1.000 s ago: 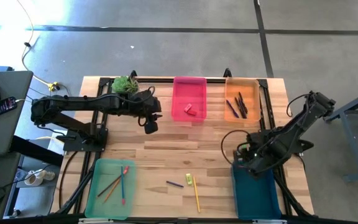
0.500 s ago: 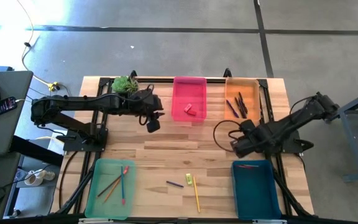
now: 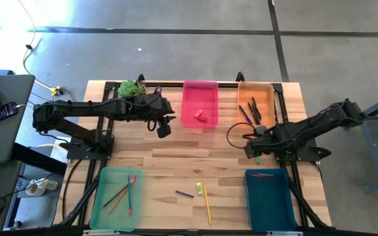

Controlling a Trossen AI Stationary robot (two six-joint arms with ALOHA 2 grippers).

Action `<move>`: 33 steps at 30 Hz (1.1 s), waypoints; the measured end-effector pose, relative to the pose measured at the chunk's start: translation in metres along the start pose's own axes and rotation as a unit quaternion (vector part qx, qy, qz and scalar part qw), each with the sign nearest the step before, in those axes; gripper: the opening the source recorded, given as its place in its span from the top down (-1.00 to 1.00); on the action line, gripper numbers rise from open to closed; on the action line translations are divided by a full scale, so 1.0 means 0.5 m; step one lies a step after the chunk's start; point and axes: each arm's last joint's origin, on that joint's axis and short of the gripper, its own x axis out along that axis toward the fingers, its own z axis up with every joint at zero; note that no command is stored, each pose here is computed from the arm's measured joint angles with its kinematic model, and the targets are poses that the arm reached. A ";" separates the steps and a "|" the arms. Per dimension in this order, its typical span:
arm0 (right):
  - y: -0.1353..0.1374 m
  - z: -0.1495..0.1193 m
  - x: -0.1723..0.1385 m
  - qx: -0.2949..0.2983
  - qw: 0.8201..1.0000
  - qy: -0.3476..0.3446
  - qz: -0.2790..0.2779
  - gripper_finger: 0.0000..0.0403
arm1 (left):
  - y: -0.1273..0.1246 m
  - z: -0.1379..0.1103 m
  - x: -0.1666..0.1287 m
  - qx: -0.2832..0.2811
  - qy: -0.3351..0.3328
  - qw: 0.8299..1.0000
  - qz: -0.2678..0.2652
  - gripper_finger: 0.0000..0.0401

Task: Sort crayons/erasers/pens/pencils in bins
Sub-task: Put the green eraser into the pink bin

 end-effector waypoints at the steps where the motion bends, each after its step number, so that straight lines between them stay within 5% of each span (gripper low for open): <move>1: 0.002 0.001 0.008 0.007 1.000 0.009 0.013 0.35 | 0.000 0.000 0.000 0.000 0.000 1.000 0.004 0.55; 5: 0.009 0.003 0.035 0.029 0.998 0.033 0.052 0.28 | 0.002 0.000 0.000 0.000 0.000 1.000 0.015 0.55; 15: -0.005 -0.002 0.065 0.088 0.994 0.053 0.036 -0.08 | 0.002 0.000 0.000 0.000 0.001 1.000 0.017 0.55; 33: -0.041 -0.013 0.135 0.116 0.990 0.076 0.015 -0.05 | 0.003 0.000 0.000 0.000 0.001 1.000 0.024 0.55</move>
